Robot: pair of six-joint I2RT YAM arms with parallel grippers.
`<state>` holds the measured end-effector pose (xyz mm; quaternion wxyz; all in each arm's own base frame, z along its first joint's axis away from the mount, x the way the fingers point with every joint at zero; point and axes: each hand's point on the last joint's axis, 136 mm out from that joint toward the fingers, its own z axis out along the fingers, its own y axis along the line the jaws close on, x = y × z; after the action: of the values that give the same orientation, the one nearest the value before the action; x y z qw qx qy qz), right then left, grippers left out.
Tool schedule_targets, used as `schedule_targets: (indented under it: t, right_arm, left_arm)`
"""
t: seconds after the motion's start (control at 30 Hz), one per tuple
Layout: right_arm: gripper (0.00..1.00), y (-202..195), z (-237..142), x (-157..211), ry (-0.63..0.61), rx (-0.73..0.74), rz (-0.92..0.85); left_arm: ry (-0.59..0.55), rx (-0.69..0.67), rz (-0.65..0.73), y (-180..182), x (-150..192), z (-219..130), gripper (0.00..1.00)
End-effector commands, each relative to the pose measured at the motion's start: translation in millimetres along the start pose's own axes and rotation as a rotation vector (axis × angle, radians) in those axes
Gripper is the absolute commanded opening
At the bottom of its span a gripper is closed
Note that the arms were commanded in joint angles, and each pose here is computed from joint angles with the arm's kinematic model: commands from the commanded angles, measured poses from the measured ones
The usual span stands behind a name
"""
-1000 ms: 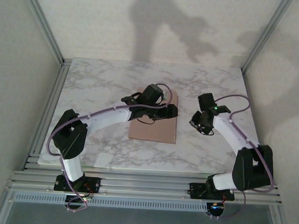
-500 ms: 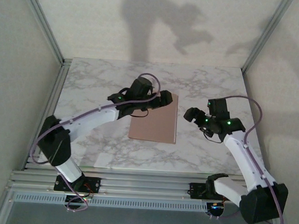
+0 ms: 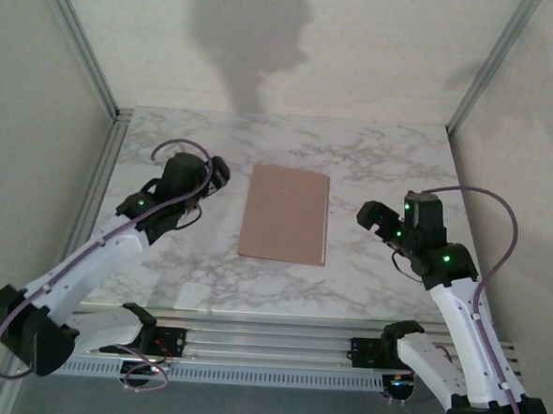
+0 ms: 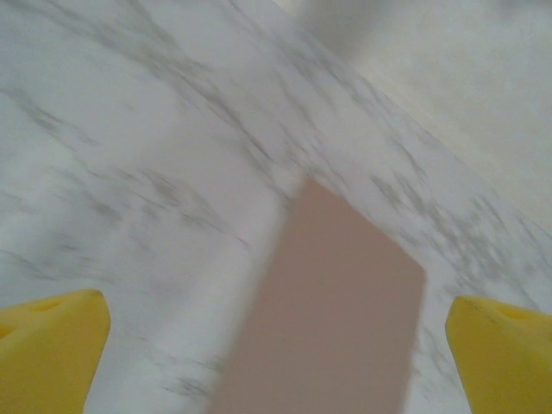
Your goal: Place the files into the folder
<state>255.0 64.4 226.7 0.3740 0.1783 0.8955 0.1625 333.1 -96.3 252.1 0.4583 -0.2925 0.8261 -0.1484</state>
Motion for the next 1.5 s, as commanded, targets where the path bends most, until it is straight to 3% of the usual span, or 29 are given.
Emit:
schedule_targets:
  t: [0.0,0.1,0.2,0.27,0.4,0.57,0.93,1.3,1.47]
  right_arm:
    - [0.99,-19.5,3.2,-37.2,-0.26,0.1,-0.105]
    - [0.99,-33.4,13.7,-47.6,-0.426,0.149,-0.226]
    - [0.99,-45.0,31.4,-42.5,-0.469,0.202,-0.354]
    - [0.99,-51.3,45.7,-34.2,-0.463,0.22,-0.41]
    - [0.99,-79.6,77.9,-8.5,-0.432,0.272,-0.432]
    - [0.99,-92.1,109.3,8.9,-0.351,0.27,-0.445]
    - [0.99,-71.4,148.4,-22.3,-0.402,0.122,-0.454]
    - [0.99,-91.0,179.5,-28.4,-0.415,0.099,-0.393]
    - [0.99,-93.9,173.7,-28.2,-0.448,0.104,-0.38]
  left_arm:
    - [-0.255,-0.251,0.041,65.3,-33.3,-22.1,1.0]
    - [-0.422,-0.257,0.067,88.2,-46.1,-36.9,0.99]
    - [-0.57,-0.293,0.077,119.7,-48.4,-49.5,0.99]
    - [-0.609,-0.315,0.098,136.8,-44.5,-49.7,0.99]
    - [-0.556,-0.327,0.232,158.5,-27.3,-23.6,1.0]
    - [-0.542,-0.29,0.273,176.4,-21.2,5.9,1.0]
    - [-0.548,-0.247,0.274,204.9,-29.2,43.9,1.0]
    - [-0.578,-0.14,0.25,194.9,-56.9,75.0,0.99]
    - [-0.622,-0.077,0.253,191.8,-47.6,66.2,1.0]
